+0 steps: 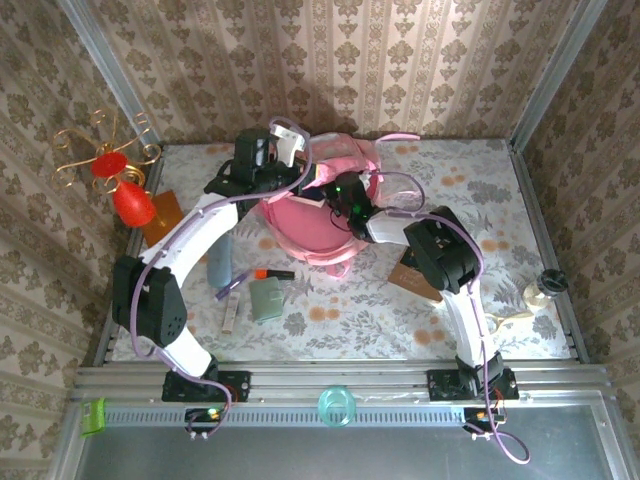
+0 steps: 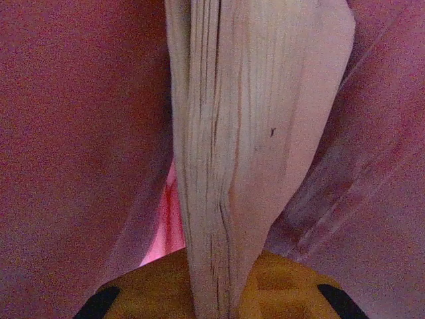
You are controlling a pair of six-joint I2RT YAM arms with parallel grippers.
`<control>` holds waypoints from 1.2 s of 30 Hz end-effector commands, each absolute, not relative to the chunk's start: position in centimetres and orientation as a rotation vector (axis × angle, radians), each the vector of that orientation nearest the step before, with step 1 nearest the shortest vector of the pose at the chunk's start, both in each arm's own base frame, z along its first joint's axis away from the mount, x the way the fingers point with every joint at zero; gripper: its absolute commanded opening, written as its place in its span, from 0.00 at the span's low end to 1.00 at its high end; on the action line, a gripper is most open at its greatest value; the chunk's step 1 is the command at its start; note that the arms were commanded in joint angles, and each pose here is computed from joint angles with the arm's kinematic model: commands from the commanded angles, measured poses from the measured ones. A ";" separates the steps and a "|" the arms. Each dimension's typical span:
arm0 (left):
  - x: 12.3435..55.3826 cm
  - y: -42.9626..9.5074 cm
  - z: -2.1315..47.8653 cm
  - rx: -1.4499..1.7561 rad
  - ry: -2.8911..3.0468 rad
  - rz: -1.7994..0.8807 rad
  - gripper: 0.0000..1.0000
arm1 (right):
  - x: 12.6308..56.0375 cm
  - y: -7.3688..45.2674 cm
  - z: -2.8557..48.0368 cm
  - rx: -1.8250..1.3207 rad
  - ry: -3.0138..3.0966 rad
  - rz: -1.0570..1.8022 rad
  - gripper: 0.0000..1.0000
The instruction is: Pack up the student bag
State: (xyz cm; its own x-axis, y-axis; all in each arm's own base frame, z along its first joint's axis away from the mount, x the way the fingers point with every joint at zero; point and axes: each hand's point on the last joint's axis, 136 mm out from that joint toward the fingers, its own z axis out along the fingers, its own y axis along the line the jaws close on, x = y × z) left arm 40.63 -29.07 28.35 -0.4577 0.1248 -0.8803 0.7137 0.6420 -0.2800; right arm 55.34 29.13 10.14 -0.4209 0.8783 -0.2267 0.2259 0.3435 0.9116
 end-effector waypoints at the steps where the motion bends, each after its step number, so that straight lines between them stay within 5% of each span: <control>1: 41.1 -29.6 32.4 0.675 1.829 -0.821 0.00 | 57.2 27.9 11.1 1.041 1.738 1.025 0.02; 5: 41.2 -29.9 32.6 0.671 1.827 -0.840 0.00 | 58.5 27.9 10.6 1.061 1.673 0.982 0.07; 16: 41.5 -29.6 32.4 0.653 1.838 -0.826 0.00 | 55.0 26.5 13.0 0.925 1.763 0.923 0.59; 25: 42.3 -29.1 30.3 0.636 1.889 -0.780 0.00 | 47.0 22.0 14.6 0.796 1.839 0.936 0.61; 31: 40.8 -29.5 23.6 0.655 1.977 -0.845 0.00 | 41.6 15.8 14.3 0.640 1.978 0.835 0.63; 36: 39.1 -29.6 20.6 0.671 2.002 -0.823 0.13 | 37.4 10.6 14.9 0.501 2.050 0.646 0.66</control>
State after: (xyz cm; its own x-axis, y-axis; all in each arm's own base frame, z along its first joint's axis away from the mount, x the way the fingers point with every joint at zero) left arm 38.57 -29.01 18.65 -0.5719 0.1886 -0.7984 0.6819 0.6503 -0.3348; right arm 39.93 11.29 15.58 -0.4216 0.7167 -0.5555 0.1538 0.6603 0.7351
